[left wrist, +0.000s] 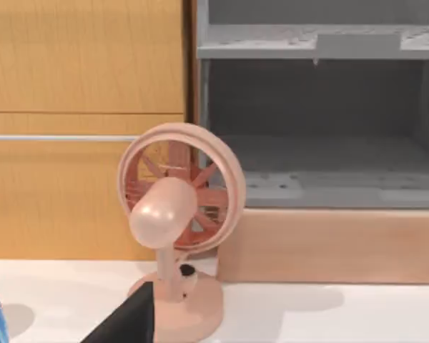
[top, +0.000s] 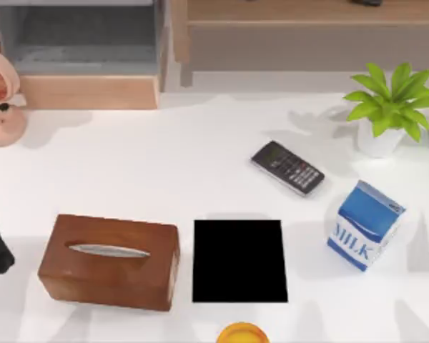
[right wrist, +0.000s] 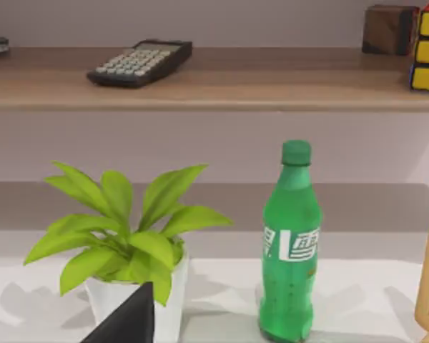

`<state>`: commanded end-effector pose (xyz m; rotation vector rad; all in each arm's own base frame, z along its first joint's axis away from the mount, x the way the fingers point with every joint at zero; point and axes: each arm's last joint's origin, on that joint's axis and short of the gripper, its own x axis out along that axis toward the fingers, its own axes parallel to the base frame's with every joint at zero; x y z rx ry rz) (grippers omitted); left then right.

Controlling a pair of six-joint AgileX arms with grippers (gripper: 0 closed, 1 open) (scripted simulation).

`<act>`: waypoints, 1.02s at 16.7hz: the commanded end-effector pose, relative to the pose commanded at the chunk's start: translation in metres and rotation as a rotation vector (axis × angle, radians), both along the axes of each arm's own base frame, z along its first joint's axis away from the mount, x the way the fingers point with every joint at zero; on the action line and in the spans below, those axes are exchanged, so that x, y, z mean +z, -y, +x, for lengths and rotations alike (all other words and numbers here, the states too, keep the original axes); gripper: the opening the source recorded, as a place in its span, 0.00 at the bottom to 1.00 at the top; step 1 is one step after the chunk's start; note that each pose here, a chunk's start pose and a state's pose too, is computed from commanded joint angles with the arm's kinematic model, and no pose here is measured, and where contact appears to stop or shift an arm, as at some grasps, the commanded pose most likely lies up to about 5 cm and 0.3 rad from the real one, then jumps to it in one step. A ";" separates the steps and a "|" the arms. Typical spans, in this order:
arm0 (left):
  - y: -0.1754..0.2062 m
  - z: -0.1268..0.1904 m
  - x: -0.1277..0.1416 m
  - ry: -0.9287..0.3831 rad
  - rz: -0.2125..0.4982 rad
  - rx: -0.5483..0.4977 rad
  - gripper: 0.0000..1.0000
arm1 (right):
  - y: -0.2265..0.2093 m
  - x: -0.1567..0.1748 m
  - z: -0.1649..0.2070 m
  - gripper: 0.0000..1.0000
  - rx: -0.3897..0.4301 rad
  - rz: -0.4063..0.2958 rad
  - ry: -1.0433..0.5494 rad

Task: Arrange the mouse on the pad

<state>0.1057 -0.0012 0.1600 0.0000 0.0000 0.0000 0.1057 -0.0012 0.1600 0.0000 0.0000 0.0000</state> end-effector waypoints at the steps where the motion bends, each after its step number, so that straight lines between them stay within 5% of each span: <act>1: 0.000 0.000 0.000 0.000 0.000 0.000 1.00 | 0.000 0.000 0.000 1.00 0.000 0.000 0.000; 9: 0.000 0.000 0.000 0.000 0.000 0.000 1.00 | 0.001 0.046 0.011 1.00 0.002 -0.078 -0.243; 17: 0.000 0.000 0.000 0.000 0.000 0.000 1.00 | 0.006 0.071 0.111 1.00 0.095 -0.204 -1.016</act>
